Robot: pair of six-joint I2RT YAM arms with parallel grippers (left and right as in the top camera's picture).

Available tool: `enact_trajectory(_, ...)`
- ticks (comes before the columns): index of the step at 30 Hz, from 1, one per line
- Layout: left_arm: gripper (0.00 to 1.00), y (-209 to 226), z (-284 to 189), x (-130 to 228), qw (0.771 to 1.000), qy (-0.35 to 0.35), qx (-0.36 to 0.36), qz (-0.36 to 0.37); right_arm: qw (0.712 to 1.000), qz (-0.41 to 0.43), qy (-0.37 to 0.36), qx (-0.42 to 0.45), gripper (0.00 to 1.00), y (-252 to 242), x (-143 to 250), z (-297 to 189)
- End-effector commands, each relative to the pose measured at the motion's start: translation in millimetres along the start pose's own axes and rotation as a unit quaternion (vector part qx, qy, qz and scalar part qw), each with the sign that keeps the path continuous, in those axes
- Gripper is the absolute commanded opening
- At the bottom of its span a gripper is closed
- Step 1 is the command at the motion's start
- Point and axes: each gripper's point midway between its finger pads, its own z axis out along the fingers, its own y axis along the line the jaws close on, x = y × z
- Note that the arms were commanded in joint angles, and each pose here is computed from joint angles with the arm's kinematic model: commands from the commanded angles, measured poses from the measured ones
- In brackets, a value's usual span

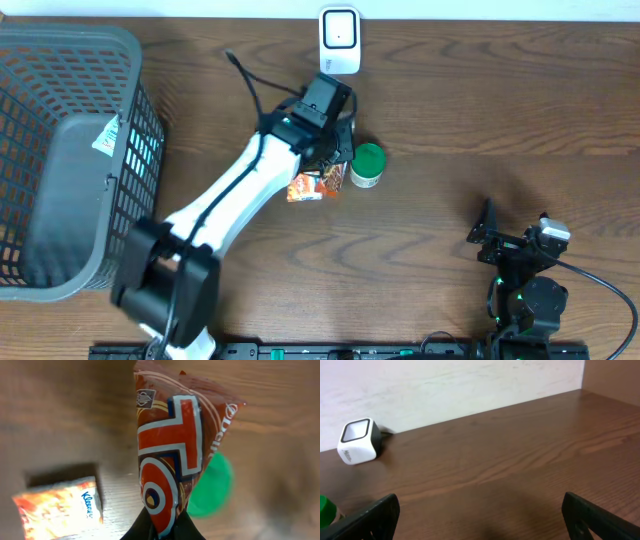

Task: Scan the item barcode
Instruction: 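Carry the chocolate bar right of the can and release it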

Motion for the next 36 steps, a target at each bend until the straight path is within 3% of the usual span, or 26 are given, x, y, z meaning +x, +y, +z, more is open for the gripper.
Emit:
enact_trajectory(1, 0.07, 2.8, 7.0, 0.4, 0.997, -0.009, -0.018, -0.072, 1.000, -0.005, 0.000, 0.003, 0.99, -1.6, 0.4, -0.1)
enact_trajectory(6, 0.07, -20.2, -5.1, 0.5, 0.999, -0.032, 0.005, -0.040, 1.000, -0.005, 0.000, 0.003, 0.99, -1.6, 0.4, -0.1)
enact_trajectory(8, 0.07, -42.7, -9.1, 6.3, 0.999, -0.041, 0.028, 0.013, 1.000, -0.005, 0.000, 0.003, 0.99, -1.6, 0.4, -0.1)
enact_trajectory(9, 0.07, -70.9, -9.0, 17.8, 0.995, -0.049, 0.054, 0.073, 1.000, -0.005, 0.000, 0.003, 0.99, -1.6, 0.4, -0.1)
enact_trajectory(15, 0.08, -122.3, 3.9, 57.4, 0.975, -0.050, 0.095, 0.193, 1.000, -0.005, 0.000, 0.003, 0.99, -1.6, 0.4, -0.1)
enact_trajectory(22, 0.08, -100.3, 80.9, 106.9, 0.980, 0.022, 0.034, 0.193, 1.000, -0.005, 0.000, 0.003, 0.99, -1.6, 0.4, -0.1)
enact_trajectory(26, 0.08, -99.0, 100.1, 134.6, 0.976, 0.066, 0.039, 0.202, 1.000, -0.005, 0.000, 0.003, 0.99, -1.6, 0.4, -0.1)
enact_trajectory(28, 0.17, -103.4, 97.6, 136.9, 0.975, 0.064, 0.044, 0.208, 1.000, -0.005, 0.000, 0.003, 0.99, -1.6, 0.4, -0.1)
enact_trajectory(29, 0.34, -106.6, 94.2, 136.3, 0.974, 0.062, 0.048, 0.213, 1.000, -0.005, 0.000, 0.003, 0.99, -1.6, 0.4, -0.1)
enact_trajectory(30, 0.60, -116.3, 83.5, 133.2, 0.970, 0.053, 0.060, 0.231, 1.000, -0.005, 0.000, 0.003, 0.99, -1.6, 0.4, -0.1)
enact_trajectory(32, 0.89, -130.9, 58.8, 123.2, 0.966, 0.037, 0.076, 0.244, 1.000, -0.005, 0.000, 0.003, 0.99, -1.6, 0.4, -0.1)
enact_trajectory(34, 0.98, -146.7, 28.8, 110.6, 0.961, 0.012, 0.099, 0.259, 1.000, -0.005, 0.000, 0.003, 0.99, -1.6, 0.4, -0.1)
enact_trajectory(36, 0.98, -160.2, -3.8, 96.2, 0.953, -0.022, 0.124, 0.276, 1.000, -0.005, 0.000, 0.003, 0.99, -1.6, 0.4, -0.1)
